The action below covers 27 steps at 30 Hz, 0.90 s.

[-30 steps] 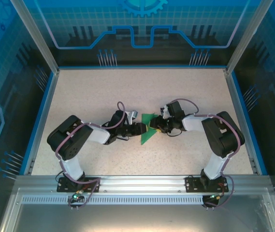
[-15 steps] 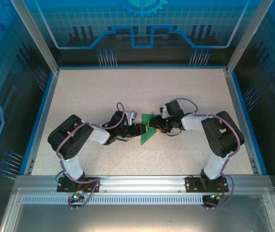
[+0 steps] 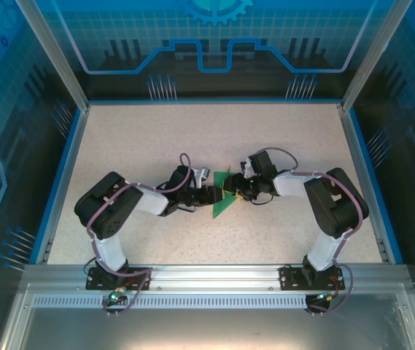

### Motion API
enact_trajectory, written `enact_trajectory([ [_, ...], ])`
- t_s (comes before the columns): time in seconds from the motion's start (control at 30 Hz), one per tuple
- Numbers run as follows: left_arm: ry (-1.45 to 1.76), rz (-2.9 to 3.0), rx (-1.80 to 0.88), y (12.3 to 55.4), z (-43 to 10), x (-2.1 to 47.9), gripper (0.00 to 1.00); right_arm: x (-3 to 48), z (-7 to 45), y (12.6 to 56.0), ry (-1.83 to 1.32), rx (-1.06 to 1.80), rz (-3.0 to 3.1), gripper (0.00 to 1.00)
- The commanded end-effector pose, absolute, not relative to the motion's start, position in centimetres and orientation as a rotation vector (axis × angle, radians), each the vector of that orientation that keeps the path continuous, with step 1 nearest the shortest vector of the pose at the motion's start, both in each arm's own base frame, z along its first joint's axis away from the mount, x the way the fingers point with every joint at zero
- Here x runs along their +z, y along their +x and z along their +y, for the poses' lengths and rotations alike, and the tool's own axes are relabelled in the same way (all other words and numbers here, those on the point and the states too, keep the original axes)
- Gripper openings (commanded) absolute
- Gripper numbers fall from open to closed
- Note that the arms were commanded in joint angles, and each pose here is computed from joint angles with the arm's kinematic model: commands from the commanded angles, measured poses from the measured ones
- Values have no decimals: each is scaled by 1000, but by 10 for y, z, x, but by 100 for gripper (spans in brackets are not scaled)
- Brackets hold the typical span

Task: Fold a paper plane with a square sheet of paper (pick it up from the middle)

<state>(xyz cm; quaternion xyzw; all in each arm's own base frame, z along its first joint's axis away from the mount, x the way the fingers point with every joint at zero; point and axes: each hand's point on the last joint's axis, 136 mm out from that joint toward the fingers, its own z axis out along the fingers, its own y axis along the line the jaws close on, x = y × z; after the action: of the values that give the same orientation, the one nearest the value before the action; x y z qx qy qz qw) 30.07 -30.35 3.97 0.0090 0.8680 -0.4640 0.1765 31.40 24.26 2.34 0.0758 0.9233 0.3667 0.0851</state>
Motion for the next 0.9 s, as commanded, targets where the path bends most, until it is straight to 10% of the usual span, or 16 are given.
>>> enact_trajectory([
  [0.0, 107, 2452, -1310, 297, -309, 40, 52, -31, 230, 286, 279, 909, 2916, 54],
  [0.3, 168, 2449, -1239, 288, -310, 41, 57, -39, 224, 282, 351, 852, 2952, 55],
  [0.87, 88, 2508, -1127, 296, -301, 29, 33, -42, 222, 278, 377, 846, 2965, 56],
])
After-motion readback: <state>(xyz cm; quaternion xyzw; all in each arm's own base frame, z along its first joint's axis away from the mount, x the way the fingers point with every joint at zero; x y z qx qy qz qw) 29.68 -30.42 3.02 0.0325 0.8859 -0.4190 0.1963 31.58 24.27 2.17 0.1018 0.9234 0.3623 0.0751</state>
